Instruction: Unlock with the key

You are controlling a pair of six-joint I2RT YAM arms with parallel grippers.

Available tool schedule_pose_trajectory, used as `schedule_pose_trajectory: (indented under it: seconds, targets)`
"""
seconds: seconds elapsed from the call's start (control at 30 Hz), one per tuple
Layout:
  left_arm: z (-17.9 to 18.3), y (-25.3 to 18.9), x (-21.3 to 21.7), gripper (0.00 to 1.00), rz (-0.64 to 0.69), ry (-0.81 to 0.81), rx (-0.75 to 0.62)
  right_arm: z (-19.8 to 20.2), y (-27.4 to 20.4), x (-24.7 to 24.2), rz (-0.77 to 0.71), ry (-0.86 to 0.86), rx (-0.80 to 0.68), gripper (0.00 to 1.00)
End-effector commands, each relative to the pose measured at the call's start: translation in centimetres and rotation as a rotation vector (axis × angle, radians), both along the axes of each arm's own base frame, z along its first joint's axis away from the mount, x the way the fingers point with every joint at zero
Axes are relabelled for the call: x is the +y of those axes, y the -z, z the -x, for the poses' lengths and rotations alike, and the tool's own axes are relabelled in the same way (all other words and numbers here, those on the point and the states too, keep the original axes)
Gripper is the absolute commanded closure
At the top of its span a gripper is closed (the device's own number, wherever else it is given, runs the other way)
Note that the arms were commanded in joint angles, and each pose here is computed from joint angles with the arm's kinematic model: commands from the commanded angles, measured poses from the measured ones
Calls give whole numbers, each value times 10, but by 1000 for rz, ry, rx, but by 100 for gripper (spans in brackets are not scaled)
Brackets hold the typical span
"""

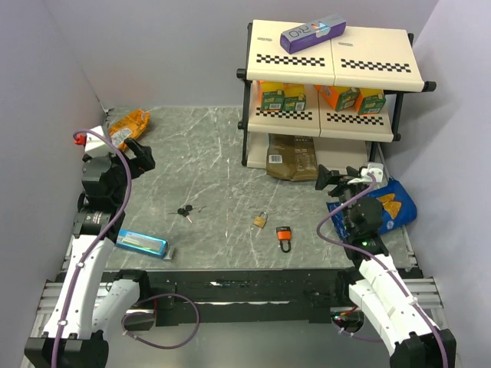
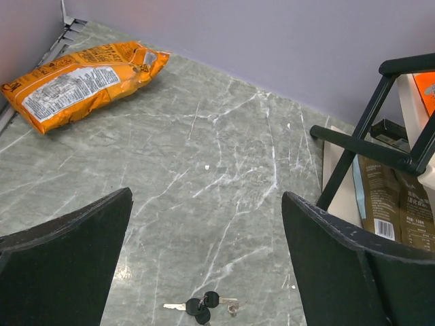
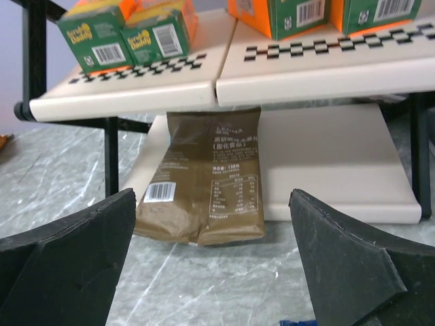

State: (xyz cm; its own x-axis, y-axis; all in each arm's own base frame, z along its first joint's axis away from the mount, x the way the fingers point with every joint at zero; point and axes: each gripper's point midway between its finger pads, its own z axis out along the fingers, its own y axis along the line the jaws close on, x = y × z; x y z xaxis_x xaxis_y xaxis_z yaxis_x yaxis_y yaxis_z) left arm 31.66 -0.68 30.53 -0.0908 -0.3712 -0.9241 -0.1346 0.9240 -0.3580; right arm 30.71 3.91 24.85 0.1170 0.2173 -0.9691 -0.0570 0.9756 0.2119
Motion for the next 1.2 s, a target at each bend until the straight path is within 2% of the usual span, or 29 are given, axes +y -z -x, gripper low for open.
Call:
schedule_pose_trajectory:
  seconds: [0.0, 0.3, 0.47, 0.6, 0.67, 0.7, 0.83, 1.0, 1.03, 1.17]
  targets:
    - [-1, -14, -3, 4, 5, 19, -49, 1, -2, 2, -34, -6, -6, 0]
    - [1, -14, 2, 4, 10, -7, -56, -9, 5, 10, 6, -44, 81, 0]
    - [2, -10, -8, 4, -10, 53, -59, -9, 3, 18, 40, -90, 115, 1]
    - [-2, -1, -18, 4, -23, 114, -37, -7, 5, 32, 99, -149, 188, 6]
    - [-4, 3, -26, 2, -27, 160, -33, -4, 12, 58, 179, -219, 234, 9]
    - [-5, 5, -31, 2, -34, 186, -30, -7, 6, 58, 197, -186, 247, 9]
    - [-7, 12, -44, 1, -43, 251, -12, 0, 42, 111, 293, -331, 442, 16]
    - [-9, 21, -55, 1, -45, 311, 14, 19, 61, 190, 279, -522, 541, 20]
    - [-9, 22, -56, 1, -45, 311, 18, 22, 78, 207, 291, -563, 590, 21]
    - [-9, 23, -45, 1, -44, 246, 35, 32, 90, 269, 286, -689, 629, 25]
